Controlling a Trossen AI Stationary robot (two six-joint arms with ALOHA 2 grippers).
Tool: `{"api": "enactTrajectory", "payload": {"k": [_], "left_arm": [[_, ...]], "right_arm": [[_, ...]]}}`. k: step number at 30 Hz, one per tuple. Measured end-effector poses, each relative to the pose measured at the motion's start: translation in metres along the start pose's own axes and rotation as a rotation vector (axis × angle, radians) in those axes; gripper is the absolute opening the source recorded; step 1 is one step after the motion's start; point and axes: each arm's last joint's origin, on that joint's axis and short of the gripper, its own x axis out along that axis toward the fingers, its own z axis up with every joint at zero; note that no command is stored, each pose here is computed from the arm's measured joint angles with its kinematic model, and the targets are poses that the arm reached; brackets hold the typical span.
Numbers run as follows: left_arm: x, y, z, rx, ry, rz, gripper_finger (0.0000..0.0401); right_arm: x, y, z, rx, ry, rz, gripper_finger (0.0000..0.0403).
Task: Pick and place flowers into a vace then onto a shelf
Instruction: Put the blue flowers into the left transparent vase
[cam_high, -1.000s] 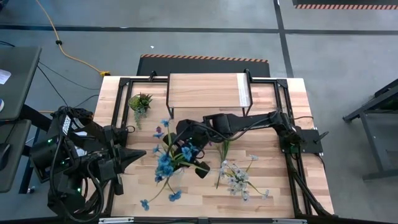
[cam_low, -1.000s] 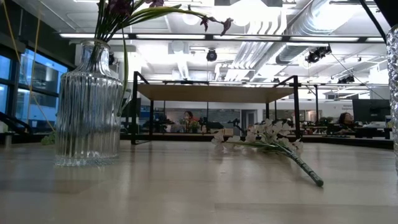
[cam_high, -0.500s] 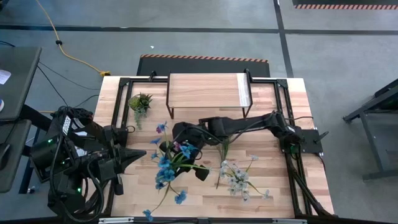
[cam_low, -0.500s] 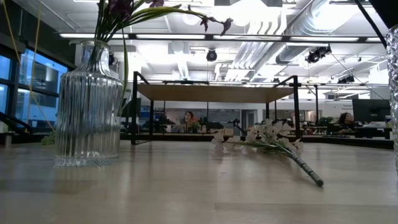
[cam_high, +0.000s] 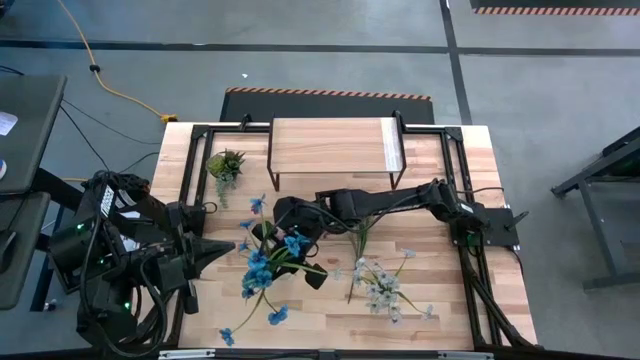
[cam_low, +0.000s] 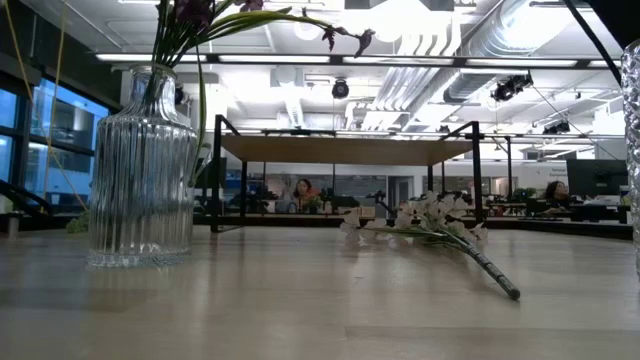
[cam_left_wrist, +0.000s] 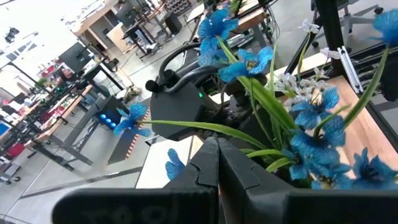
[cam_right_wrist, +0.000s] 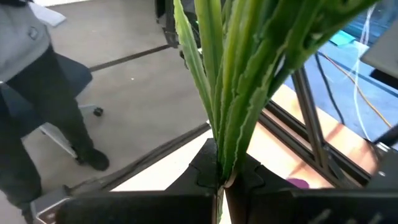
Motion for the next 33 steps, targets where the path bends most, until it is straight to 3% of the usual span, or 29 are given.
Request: {"api": "enactTrajectory", "payload": {"k": [12,33], "left_arm": [[0.0,0.0,0.0,0.003,0.0,0.001,0.0037],[0.0,0.0,0.0,0.003,-0.001,0.004,0.0037]], "right_arm": [[0.0,0.0,-0.009,-0.018,0.123,-0.085,0.0],[0.019,-0.002,-0.032,0.005,0.194,-0.102,0.0]]}}
